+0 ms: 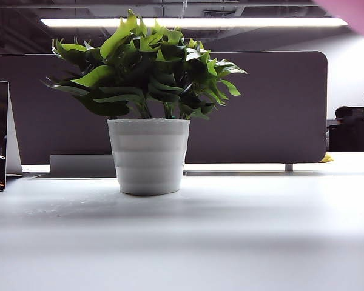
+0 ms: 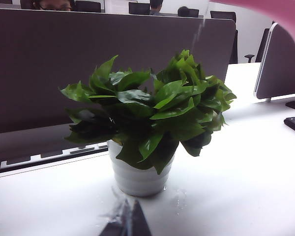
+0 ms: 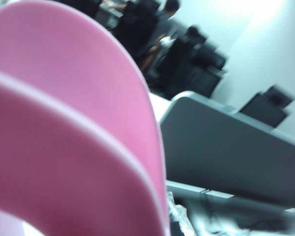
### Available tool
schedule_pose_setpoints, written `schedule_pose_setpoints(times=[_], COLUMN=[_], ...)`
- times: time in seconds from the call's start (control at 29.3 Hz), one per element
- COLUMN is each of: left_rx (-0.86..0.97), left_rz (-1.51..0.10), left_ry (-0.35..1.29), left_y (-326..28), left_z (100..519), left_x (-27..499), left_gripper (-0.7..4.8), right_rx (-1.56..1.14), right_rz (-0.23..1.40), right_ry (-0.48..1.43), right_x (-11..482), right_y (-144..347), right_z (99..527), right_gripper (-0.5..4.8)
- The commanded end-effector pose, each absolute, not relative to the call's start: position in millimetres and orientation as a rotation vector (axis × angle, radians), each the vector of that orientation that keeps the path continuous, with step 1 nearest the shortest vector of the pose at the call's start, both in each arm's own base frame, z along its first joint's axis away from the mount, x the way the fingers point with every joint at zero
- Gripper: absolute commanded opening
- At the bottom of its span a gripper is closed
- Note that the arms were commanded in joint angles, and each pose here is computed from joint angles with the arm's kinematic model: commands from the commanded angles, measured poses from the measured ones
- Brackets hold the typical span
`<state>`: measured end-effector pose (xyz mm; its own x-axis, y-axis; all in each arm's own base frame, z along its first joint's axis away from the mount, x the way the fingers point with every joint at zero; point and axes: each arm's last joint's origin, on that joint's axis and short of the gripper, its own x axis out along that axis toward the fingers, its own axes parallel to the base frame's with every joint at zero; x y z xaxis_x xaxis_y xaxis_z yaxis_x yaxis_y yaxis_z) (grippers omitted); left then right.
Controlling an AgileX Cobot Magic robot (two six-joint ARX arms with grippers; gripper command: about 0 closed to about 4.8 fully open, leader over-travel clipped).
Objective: Pick up the watering can from the table, water the potted plant, and put the can back.
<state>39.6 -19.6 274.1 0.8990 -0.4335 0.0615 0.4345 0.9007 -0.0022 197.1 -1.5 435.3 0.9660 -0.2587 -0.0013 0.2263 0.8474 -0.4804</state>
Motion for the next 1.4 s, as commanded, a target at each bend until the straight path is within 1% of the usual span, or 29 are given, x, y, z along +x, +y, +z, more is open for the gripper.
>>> schedule_pose_setpoints(times=[0.03, 0.34, 0.44, 0.68, 0.82, 0.99, 1.16, 1.26, 1.4], left_rx=[-0.017, -0.005, -0.001, 0.011, 0.015, 0.019, 0.024, 0.027, 0.029], left_rz=[-0.451, -0.332, -0.303, -0.220, -0.186, -0.179, -0.169, -0.152, -0.141], left_ry=[-0.068, -0.027, -0.005, 0.081, 0.125, 0.166, 0.223, 0.266, 0.315], left_y=[-20, -17, -17, -15, -14, -15, -15, -14, -14], left_z=[275, 263, 256, 230, 216, 202, 184, 170, 154], left_x=[40, 48, 52, 65, 71, 75, 80, 83, 86], left_gripper=[-0.05, -0.05, -0.05, -0.05, -0.05, -0.05, -0.05, -0.05, -0.05], right_rx=[-0.371, -0.217, -0.172, 0.053, 0.149, 0.177, 0.164, 0.152, 0.150], right_rz=[-0.219, -0.169, -0.187, -0.124, -0.129, -0.184, -0.180, -0.174, -0.173], right_ry=[0.015, 0.039, 0.048, -0.025, -0.050, -0.078, -0.098, -0.158, -0.169], right_x=[191, 189, 187, 189, 189, 188, 192, 197, 208], right_y=[-2, -4, -8, -24, -37, -51, -53, -54, -57], right_z=[429, 389, 375, 336, 312, 281, 253, 242, 230], right_gripper=[-0.03, -0.03, -0.03, -0.03, -0.03, -0.02, -0.02, -0.02, -0.02])
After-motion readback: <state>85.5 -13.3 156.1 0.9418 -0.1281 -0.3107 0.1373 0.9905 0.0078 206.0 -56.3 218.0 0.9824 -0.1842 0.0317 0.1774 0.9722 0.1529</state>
